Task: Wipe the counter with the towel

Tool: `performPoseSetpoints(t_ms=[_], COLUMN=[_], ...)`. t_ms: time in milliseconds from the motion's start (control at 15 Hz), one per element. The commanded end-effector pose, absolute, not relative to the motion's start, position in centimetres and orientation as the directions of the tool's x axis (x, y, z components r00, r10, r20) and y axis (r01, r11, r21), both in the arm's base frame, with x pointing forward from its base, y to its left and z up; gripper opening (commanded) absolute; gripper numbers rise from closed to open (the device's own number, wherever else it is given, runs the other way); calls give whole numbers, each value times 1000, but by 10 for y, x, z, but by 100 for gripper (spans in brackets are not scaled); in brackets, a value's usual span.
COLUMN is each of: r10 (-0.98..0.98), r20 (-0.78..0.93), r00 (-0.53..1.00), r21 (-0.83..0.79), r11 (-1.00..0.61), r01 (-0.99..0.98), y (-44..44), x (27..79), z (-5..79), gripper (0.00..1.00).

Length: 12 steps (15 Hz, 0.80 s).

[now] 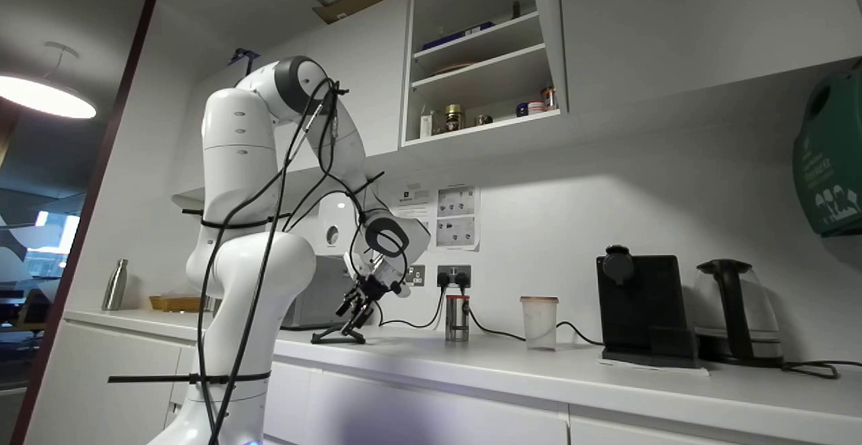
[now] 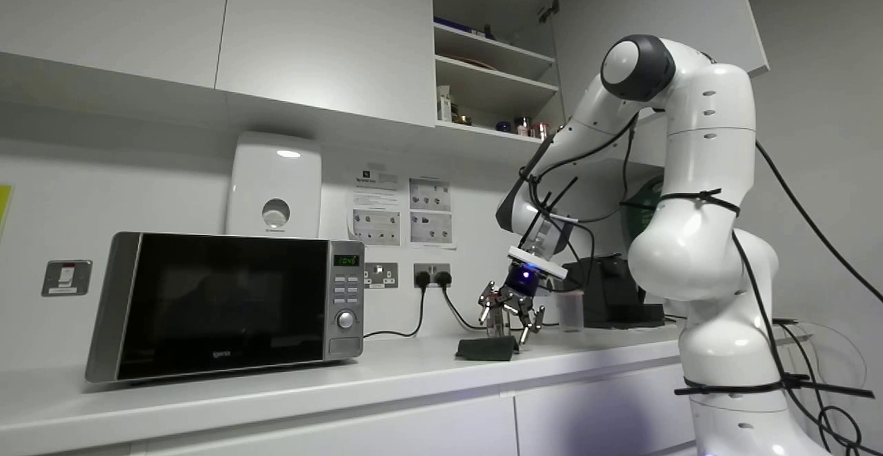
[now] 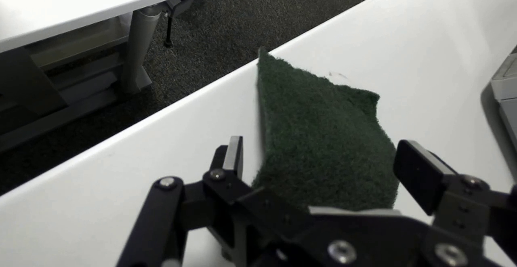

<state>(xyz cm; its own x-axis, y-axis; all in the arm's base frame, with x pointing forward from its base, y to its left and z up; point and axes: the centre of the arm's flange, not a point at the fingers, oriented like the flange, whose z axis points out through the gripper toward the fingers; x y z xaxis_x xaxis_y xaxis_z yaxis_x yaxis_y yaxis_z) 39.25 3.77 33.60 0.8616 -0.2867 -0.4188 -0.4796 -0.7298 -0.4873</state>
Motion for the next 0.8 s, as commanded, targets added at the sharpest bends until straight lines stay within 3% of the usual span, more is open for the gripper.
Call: performPoseSetpoints(t_ms=[0,733], r10=[-283,-309], r20=[-426,-396], r00=[859,864], r21=[-507,-549], r11=[-711,-675], r01=[-486,-493], y=[48,49], x=[388,393], z=[331,327], gripper=[100,100])
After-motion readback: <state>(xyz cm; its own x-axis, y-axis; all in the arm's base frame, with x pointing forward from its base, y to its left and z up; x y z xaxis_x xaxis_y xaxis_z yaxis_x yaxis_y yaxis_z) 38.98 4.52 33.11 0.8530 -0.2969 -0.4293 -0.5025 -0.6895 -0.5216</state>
